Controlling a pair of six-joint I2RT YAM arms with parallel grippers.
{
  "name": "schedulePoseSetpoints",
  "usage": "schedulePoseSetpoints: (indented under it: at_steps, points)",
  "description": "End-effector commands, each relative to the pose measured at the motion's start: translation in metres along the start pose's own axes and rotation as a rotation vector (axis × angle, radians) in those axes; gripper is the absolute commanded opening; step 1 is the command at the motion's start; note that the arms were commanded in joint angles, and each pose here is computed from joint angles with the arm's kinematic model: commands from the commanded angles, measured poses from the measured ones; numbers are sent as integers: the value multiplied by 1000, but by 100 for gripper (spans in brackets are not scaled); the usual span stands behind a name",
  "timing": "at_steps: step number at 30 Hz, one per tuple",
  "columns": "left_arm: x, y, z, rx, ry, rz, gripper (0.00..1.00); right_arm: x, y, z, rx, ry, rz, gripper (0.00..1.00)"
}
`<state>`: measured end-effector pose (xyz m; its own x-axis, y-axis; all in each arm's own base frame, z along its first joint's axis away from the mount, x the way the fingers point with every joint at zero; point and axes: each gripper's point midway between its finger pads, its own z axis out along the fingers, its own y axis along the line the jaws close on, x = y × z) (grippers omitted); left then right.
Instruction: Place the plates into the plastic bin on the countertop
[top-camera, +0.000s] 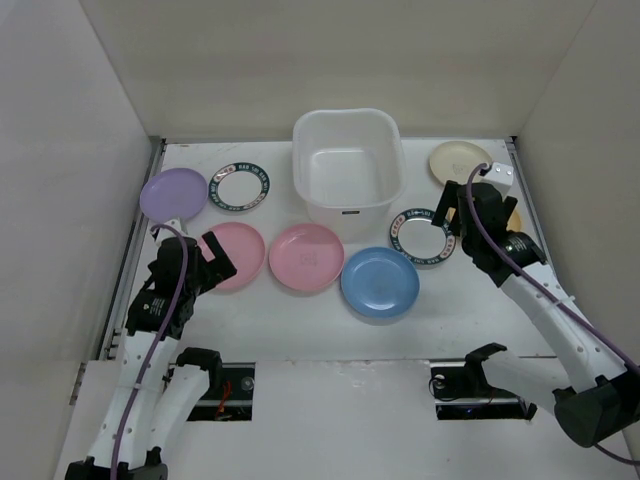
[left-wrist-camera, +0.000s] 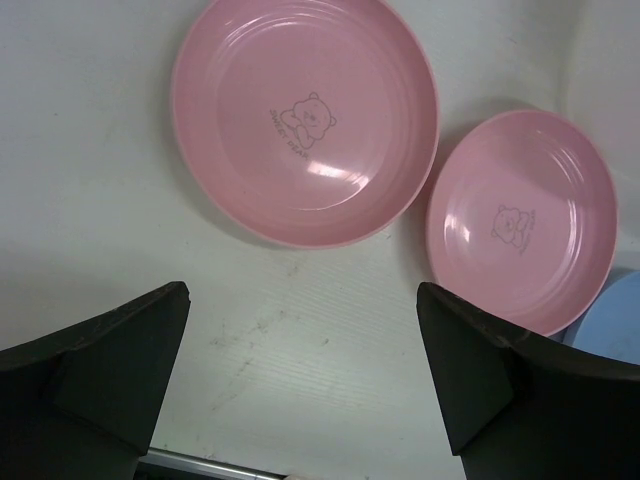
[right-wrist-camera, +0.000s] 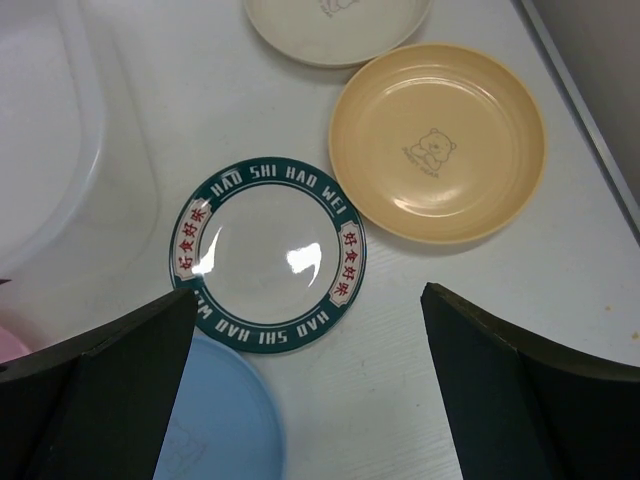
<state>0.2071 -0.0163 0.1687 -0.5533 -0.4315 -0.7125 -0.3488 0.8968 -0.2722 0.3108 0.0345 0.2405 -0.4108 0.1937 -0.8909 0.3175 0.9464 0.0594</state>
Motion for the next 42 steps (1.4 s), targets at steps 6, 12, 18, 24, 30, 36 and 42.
schedulePoseSetpoints:
  at_steps: [6,12,18,24,30,36,42]
  points:
    - [8,5,-3,-20,17,-14,100,-19,-3,-8,1,-46,34,100]
    - [8,5,-4,-14,12,-14,100,-14,-2,-1,14,0,-8,100]
    - [7,1,-8,6,7,0,100,-17,-5,5,-48,25,-126,100]
    - [10,3,-12,17,-6,-2,100,-5,-68,34,160,155,33,95]
    - [5,-1,-18,46,-25,-6,100,42,-101,67,273,343,339,86]
    - [3,-2,-22,61,-43,-12,100,71,-119,90,345,381,651,78]
    - [5,-1,-24,60,-40,-9,100,106,-119,107,438,428,872,69]
